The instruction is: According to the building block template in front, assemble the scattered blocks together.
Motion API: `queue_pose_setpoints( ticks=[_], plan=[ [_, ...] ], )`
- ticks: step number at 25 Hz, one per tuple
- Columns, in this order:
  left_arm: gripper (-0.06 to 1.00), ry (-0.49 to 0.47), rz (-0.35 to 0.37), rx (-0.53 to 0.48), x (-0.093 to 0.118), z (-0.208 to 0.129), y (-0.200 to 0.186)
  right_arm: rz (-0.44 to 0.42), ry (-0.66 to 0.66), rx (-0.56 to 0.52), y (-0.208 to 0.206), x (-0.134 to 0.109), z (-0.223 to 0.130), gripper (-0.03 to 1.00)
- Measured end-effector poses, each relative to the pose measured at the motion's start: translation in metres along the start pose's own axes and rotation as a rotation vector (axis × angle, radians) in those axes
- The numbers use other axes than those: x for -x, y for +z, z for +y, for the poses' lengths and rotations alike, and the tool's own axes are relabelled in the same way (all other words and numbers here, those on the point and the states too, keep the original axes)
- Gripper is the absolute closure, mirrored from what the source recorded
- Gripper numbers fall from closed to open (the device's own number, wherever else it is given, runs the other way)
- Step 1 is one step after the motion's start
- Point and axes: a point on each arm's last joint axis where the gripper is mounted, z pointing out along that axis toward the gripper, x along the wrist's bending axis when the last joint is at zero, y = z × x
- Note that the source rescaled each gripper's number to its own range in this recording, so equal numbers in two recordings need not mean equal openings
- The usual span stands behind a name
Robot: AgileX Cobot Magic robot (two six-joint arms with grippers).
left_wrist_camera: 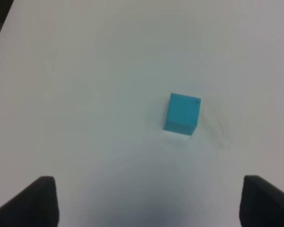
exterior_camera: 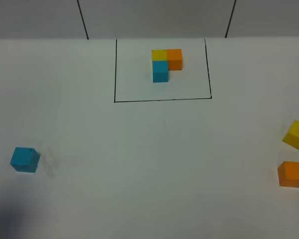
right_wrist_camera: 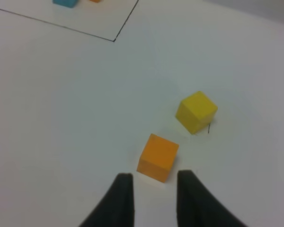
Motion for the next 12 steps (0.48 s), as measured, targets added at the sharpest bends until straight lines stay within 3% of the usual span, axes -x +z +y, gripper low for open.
queue_pose_setpoints(
  ticks=[6,12],
  plan=[
    [0.25,0.085,-0.042,-0.292,0.016,0.054,0.07,0.0,0.0,0.0,0.0,0.0,0.0,0.97],
    [0.17,0.067,-0.083,-0.459,0.028,0.067,0.146,0.0,0.0,0.0,0.0,0.0,0.0,0.97]
  ],
)
